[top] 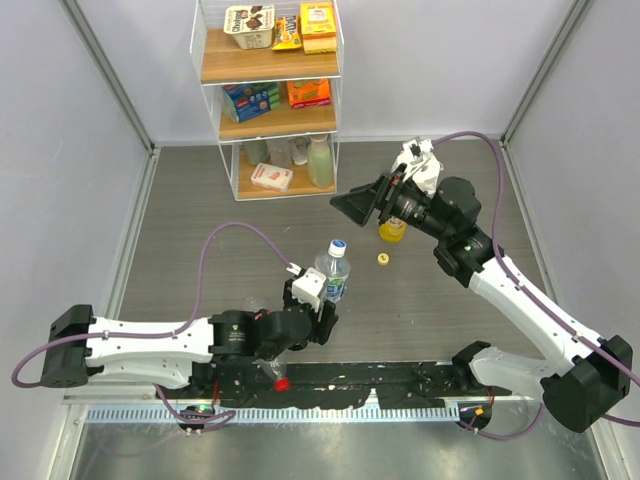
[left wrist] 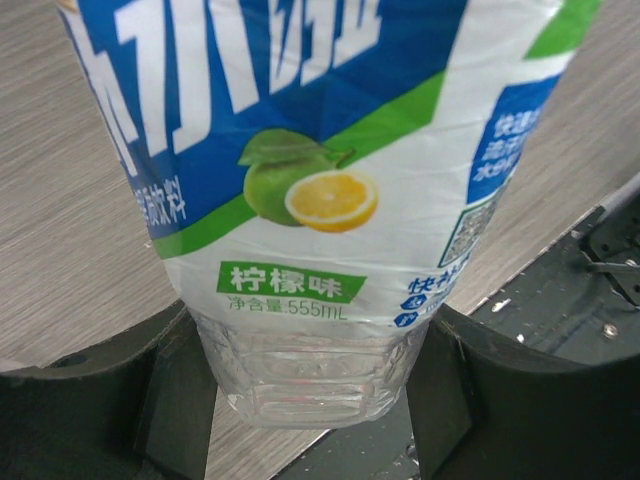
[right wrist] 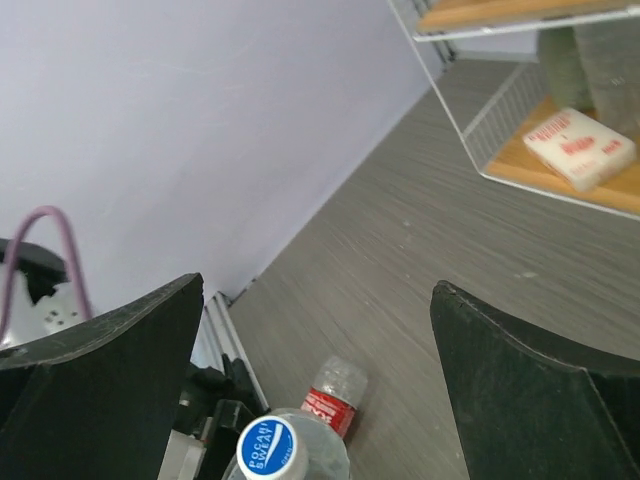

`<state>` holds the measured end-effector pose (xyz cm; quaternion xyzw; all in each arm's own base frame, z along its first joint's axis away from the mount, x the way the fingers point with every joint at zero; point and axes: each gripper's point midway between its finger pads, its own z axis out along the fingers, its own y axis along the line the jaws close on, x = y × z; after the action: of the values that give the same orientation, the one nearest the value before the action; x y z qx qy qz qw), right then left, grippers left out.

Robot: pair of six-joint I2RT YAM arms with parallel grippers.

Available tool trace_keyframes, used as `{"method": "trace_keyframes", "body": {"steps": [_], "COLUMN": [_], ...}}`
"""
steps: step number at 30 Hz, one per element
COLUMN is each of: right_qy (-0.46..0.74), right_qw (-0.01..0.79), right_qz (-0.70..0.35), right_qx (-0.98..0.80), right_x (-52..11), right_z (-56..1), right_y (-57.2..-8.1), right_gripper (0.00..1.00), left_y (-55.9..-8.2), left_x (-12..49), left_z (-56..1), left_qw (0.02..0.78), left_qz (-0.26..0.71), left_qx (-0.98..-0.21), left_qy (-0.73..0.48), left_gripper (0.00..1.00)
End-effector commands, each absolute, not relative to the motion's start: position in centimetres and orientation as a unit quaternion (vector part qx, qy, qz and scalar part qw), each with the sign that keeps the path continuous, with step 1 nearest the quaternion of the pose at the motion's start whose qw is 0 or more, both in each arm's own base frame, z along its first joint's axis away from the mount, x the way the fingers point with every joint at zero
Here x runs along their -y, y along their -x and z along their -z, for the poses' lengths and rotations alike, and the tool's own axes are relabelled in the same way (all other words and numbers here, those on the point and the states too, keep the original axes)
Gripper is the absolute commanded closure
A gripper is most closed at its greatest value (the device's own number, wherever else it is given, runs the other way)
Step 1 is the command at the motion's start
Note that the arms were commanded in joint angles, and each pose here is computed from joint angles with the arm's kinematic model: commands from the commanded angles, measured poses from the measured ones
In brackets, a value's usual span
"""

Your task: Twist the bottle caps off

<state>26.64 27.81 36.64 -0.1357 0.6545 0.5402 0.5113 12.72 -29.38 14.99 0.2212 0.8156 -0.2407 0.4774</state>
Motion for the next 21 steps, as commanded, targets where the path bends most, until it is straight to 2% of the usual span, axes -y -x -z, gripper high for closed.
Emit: {"method": "trace_keyframes", "body": {"steps": [1, 15, 21], "right_qy": [0.095, 0.085, 0.089], "right_qw": [0.527, 0.502, 0.490], "right_qz": [-0.451, -0.409, -0.404], "right_qx": [-0.714, -0.757, -0.767], "right_x": [-26.6, -29.3, -30.0], "right_z": [-35.2, -33.7, -32.7], "right_y": [-28.3, -27.5, -27.3], "right_gripper": [0.00, 0.01, 0.05], "left_y": [-14.4, -17.4, -17.7], "left_x": [29.0, 26.2, 26.4], "left_z": [-17.2, -17.8, -17.8], "left_qw": [0.512, 0.545, 0.543], "left_qz": [0.196, 0.031, -0.010], "left_qx": [-0.816, -0.830, -0.832], "left_qy": [-0.186, -0.117, -0.117], "left_gripper": [1.00, 1.00, 1.00]}}
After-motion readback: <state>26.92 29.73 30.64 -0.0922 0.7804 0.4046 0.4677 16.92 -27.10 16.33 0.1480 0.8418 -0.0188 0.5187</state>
